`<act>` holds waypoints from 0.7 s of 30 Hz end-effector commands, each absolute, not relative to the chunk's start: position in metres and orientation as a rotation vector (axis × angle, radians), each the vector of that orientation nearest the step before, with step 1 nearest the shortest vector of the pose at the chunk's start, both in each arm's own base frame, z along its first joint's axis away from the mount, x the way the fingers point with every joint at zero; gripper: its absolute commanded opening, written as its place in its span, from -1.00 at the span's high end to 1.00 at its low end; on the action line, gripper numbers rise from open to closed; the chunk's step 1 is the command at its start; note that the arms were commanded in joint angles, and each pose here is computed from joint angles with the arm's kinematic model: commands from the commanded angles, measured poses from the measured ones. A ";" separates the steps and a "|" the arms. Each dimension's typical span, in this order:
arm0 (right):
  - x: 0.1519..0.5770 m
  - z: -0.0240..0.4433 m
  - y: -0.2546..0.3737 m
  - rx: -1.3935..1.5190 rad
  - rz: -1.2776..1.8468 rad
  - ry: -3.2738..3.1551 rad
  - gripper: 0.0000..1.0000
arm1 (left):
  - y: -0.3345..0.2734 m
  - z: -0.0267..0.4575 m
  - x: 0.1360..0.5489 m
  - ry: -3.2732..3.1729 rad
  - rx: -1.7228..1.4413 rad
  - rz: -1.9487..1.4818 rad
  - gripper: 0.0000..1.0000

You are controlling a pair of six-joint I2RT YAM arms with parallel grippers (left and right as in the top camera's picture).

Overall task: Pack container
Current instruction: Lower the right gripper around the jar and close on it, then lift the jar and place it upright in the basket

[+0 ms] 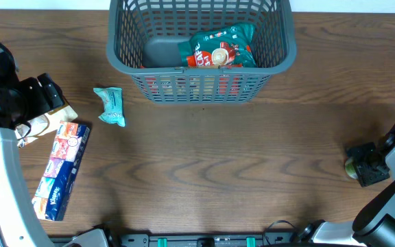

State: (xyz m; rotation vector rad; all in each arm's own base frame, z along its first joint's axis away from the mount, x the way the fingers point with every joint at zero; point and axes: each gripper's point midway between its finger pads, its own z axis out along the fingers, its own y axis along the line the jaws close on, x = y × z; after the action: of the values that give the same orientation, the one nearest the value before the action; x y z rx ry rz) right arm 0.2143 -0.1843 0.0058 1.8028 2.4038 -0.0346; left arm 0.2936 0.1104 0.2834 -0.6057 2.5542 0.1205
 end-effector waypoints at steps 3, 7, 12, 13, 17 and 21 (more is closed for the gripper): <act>0.212 0.000 -0.178 1.808 -0.026 2.429 0.96 | 0.110 0.284 0.291 2.559 -0.591 0.122 -0.97; 0.211 0.000 -0.178 1.808 -0.027 2.429 0.97 | 0.110 0.284 0.291 2.558 -0.591 0.122 -0.97; 0.211 0.000 -0.177 1.808 -0.026 2.435 0.98 | 0.110 0.284 0.291 2.558 -0.591 0.122 -0.97; 0.211 0.000 -0.177 1.798 -0.027 2.441 0.98 | 0.110 0.284 0.291 2.558 -0.591 0.122 -0.97; 0.212 0.004 -0.178 1.772 -0.028 2.455 0.97 | 0.110 0.284 0.291 2.558 -0.591 0.122 -0.97; 0.218 0.019 -0.182 1.717 -0.035 2.455 0.97 | 0.110 0.284 0.291 2.560 -0.586 0.124 -0.97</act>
State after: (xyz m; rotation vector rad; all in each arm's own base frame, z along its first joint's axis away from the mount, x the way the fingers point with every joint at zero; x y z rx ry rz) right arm 0.2090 -0.1797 0.0061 1.7915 2.4490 -0.0343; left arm 0.2936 0.1104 0.2834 -0.6057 2.5542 0.1205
